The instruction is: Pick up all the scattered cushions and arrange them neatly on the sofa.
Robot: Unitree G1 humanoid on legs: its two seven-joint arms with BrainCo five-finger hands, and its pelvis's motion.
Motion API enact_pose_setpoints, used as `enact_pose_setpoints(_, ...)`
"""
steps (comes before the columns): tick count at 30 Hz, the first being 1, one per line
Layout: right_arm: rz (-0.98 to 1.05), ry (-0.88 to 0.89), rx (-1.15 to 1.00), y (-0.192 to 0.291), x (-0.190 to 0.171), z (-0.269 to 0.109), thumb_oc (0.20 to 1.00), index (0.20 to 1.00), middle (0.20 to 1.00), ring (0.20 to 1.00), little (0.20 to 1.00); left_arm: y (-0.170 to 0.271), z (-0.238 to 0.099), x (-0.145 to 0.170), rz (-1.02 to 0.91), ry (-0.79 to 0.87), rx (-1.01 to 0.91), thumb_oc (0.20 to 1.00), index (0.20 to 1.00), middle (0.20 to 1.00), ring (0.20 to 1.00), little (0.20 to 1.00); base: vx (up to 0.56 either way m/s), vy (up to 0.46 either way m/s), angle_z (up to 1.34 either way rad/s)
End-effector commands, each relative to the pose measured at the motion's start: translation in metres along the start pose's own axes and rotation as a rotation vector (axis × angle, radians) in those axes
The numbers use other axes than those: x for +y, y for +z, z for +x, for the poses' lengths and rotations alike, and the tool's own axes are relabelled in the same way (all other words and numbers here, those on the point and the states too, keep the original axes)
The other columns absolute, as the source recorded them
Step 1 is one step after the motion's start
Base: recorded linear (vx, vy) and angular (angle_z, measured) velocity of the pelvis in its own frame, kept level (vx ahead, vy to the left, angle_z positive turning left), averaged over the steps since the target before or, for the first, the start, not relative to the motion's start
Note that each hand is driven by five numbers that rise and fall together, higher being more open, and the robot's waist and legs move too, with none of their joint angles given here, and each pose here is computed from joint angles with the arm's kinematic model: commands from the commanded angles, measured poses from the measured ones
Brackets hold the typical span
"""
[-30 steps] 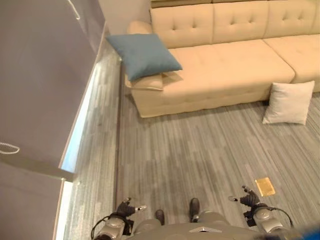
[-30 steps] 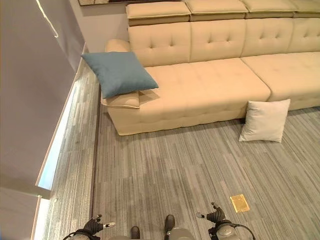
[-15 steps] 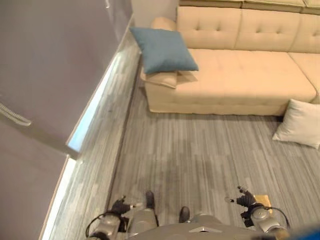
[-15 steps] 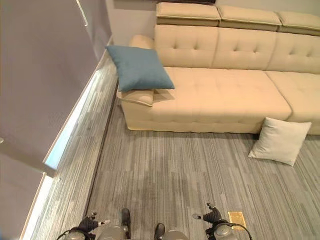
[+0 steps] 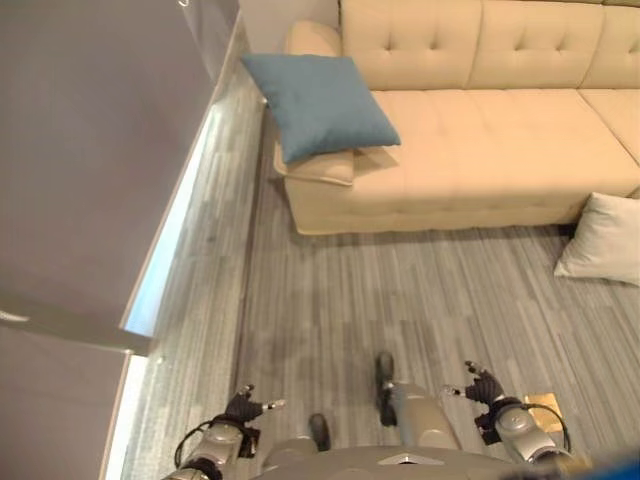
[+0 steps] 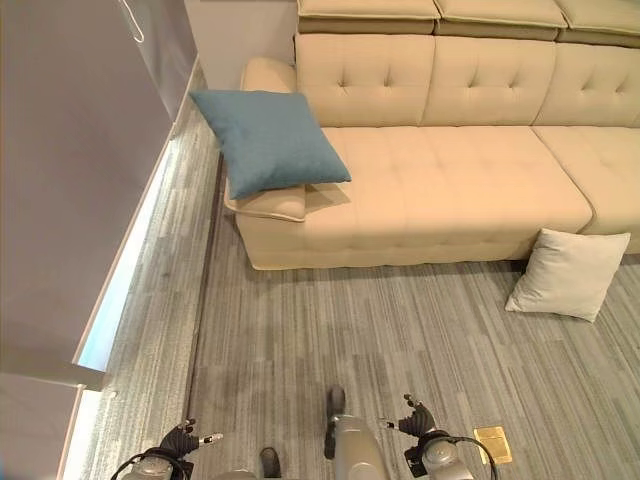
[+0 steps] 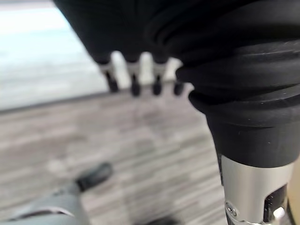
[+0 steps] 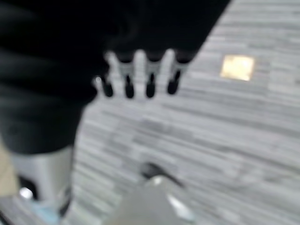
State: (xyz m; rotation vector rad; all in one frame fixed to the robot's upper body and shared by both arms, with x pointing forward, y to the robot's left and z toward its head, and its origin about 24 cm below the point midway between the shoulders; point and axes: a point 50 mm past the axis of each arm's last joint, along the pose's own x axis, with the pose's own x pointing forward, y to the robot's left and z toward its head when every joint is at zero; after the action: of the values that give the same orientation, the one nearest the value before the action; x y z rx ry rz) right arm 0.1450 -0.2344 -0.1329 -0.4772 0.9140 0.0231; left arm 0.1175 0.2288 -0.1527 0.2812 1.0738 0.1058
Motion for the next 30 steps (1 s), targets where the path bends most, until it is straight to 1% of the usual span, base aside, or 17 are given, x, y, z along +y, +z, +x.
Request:
enact_pose_setpoints(1, -0.049, -0.036, -0.046, 0.011, -0.017, 0.003, 1.000, 1.000, 1.000, 1.000, 1.000, 0.003, 0.000, 0.008, 0.027, 0.020, -0.026, 1.000, 1.000, 1.000, 1.000, 1.000, 0.31, -0.193, 0.38)
enact_pose_setpoints(3, -0.035, -0.039, -0.031, 0.006, -0.018, 0.003, 1.000, 1.000, 1.000, 1.000, 1.000, 0.006, 0.001, 0.005, 0.032, 0.005, -0.033, 1.000, 1.000, 1.000, 1.000, 1.000, 0.17, -0.202, 0.51)
enact_pose_setpoints(7, -0.011, -0.052, -0.020, 0.006, -0.022, 0.003, 1.000, 1.000, 1.000, 1.000, 1.000, 0.026, 0.003, 0.004, 0.014, -0.008, -0.096, 1.000, 1.000, 1.000, 1.000, 1.000, 0.11, -0.242, 0.56)
enact_pose_setpoints(10, -0.017, -0.047, 0.009, -0.001, -0.021, 0.003, 1.000, 1.000, 1.000, 1.000, 1.000, 0.028, 0.003, 0.003, 0.006, -0.015, -0.104, 1.000, 1.000, 1.000, 1.000, 1.000, 0.21, -0.076, 0.12)
enact_pose_setpoints(16, -0.014, -0.056, 0.021, -0.005, -0.021, 0.002, 1.000, 1.000, 1.000, 1.000, 1.000, 0.019, 0.002, 0.000, 0.005, -0.018, -0.078, 1.000, 1.000, 1.000, 1.000, 1.000, 0.32, 0.064, 0.08)
enact_pose_setpoints(21, -0.019, -0.039, 0.026, -0.007, -0.015, 0.001, 1.000, 1.000, 1.000, 1.000, 1.000, 0.000, 0.000, 0.001, -0.002, -0.012, -0.008, 1.000, 1.000, 1.000, 1.000, 1.000, 0.29, 0.151, -0.26)
enact_pose_setpoints(24, -0.011, -0.031, 0.004, 0.000, -0.013, 0.002, 1.000, 1.000, 1.000, 1.000, 1.000, -0.001, 0.000, 0.005, 0.012, -0.001, -0.002, 1.000, 1.000, 1.000, 1.000, 1.000, 0.22, 0.162, -0.32)
enact_pose_setpoints(30, 0.008, -0.029, -0.044, 0.014, -0.011, 0.005, 1.000, 1.000, 1.000, 1.000, 1.000, 0.004, 0.001, 0.016, -0.025, 0.031, -0.022, 1.000, 1.000, 1.000, 1.000, 1.000, 0.20, 0.070, 0.01)
